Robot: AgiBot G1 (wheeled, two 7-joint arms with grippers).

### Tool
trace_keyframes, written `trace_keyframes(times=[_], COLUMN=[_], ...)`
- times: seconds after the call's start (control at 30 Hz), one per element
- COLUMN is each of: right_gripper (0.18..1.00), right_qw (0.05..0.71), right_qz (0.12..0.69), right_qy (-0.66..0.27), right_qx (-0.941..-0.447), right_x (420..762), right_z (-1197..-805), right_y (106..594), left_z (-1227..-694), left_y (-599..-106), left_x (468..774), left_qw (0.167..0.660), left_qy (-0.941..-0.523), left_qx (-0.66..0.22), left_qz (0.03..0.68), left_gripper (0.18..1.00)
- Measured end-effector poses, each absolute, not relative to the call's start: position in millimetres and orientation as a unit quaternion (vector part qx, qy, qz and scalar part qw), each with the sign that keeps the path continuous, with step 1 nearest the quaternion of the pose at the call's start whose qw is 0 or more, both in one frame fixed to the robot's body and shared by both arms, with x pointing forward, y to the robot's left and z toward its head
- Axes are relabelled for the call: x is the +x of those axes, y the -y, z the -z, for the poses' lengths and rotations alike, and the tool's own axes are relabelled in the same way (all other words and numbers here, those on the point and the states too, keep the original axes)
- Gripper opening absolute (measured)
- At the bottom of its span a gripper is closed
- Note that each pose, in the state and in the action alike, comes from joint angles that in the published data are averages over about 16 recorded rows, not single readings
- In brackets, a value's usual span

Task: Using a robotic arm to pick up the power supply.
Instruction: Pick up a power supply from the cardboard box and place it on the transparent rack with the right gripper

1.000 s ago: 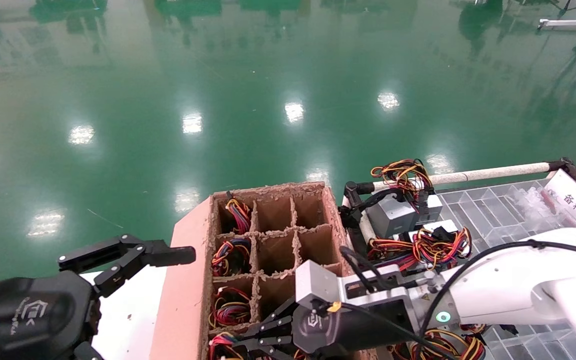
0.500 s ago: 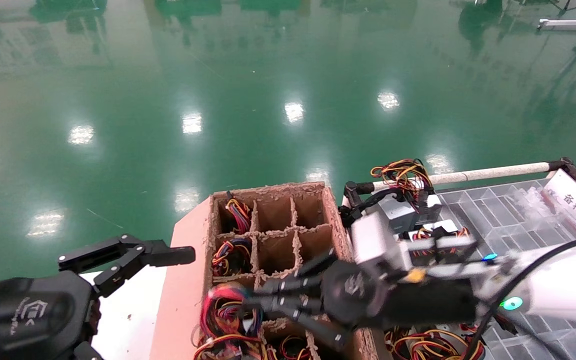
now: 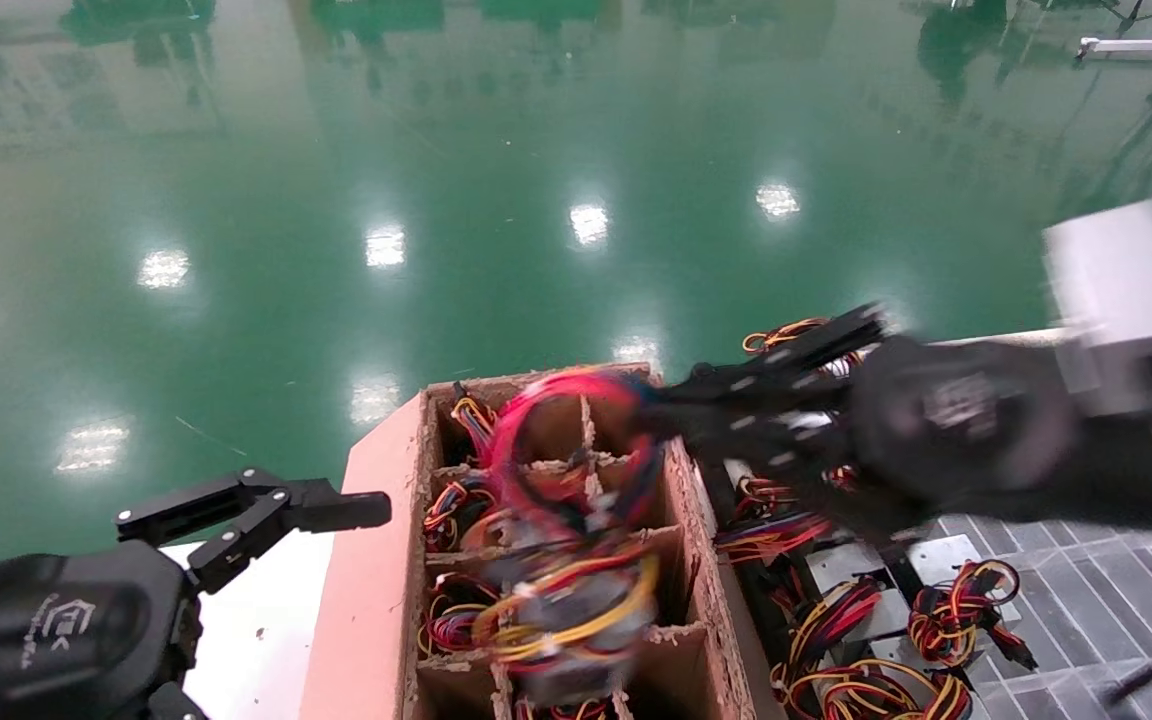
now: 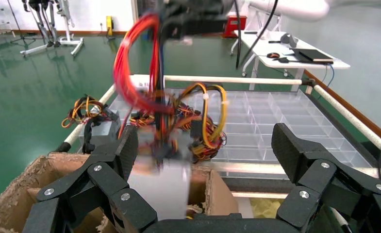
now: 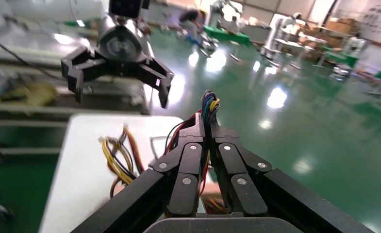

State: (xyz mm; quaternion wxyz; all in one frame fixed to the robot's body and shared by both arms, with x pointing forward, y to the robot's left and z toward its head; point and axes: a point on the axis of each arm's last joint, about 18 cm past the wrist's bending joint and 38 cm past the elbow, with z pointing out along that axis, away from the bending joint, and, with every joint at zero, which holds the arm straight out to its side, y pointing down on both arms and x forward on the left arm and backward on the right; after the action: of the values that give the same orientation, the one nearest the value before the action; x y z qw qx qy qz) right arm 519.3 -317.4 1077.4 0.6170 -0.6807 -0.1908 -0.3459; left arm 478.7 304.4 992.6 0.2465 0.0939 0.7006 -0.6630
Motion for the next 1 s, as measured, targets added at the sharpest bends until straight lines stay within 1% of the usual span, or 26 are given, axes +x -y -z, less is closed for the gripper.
trace_keyframes(times=[0.23,0.43,0.7,1.0], right_gripper=[0.196,0.196,0.195,0.195], right_qw=[0.571,0.535,0.509,0.490], right_qz=[0.414,0.460,0.490,0.507], right_qy=[0.179,0.144,0.082,0.010], right_qx=[-0.686,-0.694,-0.703,-0.710], right_x=[463,408,344,293], right_z=[-1111,-1121,-1109,-1082], right_y=[372,414,453,486], left_z=[-993,-993,-993,-993], left_y=[-304,-304,-304,-304], left_x=[479,479,479,479], left_qw=[0.247,0.247,0.247,0.247], left_qy=[-0.701,-0.701,-0.701,-0.701], left_qx=[0.094,0.094,0.094,0.094], left_qz=[0.663,0.663,0.663,0.663], left_gripper=[1.001,1.001,1.001,1.001])
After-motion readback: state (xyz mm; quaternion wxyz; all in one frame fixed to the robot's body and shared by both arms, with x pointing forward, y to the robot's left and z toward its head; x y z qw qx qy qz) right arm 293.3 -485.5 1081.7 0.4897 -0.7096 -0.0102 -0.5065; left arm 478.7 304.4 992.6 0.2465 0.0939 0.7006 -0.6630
